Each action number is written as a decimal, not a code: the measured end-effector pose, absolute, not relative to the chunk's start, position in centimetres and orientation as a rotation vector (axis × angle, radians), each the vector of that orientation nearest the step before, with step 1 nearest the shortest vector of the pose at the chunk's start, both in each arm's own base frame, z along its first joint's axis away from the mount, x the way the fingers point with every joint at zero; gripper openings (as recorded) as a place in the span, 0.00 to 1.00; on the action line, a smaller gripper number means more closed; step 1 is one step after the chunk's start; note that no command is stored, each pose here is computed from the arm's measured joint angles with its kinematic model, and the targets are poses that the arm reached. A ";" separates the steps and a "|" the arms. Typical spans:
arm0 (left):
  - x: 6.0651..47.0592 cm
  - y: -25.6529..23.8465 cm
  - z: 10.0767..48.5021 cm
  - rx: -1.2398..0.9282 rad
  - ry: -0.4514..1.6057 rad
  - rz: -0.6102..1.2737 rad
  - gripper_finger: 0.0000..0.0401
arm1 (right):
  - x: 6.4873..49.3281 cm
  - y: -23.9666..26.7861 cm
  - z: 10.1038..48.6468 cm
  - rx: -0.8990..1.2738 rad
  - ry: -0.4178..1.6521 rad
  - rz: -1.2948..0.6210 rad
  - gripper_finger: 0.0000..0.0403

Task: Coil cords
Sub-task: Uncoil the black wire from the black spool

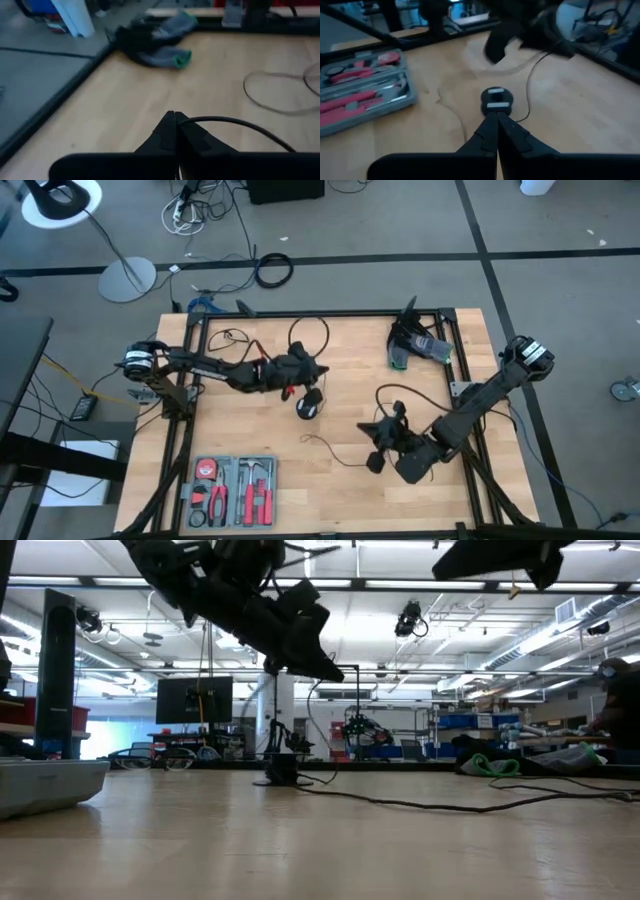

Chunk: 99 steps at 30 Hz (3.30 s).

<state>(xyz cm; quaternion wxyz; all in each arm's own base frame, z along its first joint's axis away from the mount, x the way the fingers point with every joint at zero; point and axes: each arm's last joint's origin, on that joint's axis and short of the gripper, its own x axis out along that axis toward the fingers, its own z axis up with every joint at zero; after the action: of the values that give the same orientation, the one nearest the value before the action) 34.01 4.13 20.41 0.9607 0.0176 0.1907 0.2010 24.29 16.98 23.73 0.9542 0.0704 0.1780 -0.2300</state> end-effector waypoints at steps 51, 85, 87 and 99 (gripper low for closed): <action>34.7 3.6 22.3 0.296 0.230 0.309 0.26 | 29.1 2.6 20.6 0.637 0.014 -0.368 0.34; 34.8 3.2 23.0 0.288 0.142 0.257 0.26 | 29.9 1.2 21.7 0.660 0.006 -0.234 0.30; 34.8 3.2 23.0 0.288 0.143 0.256 0.26 | 30.6 1.2 21.6 0.661 0.026 -0.233 0.30; 34.6 3.3 22.2 0.293 0.217 0.274 0.26 | 32.6 0.9 20.4 0.561 0.071 -0.260 0.05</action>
<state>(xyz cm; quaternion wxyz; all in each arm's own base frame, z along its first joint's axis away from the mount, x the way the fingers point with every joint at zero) 34.64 3.33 22.23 0.9741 0.1451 0.1077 0.1360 32.59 0.91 20.36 0.9520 0.2759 0.0351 -0.1279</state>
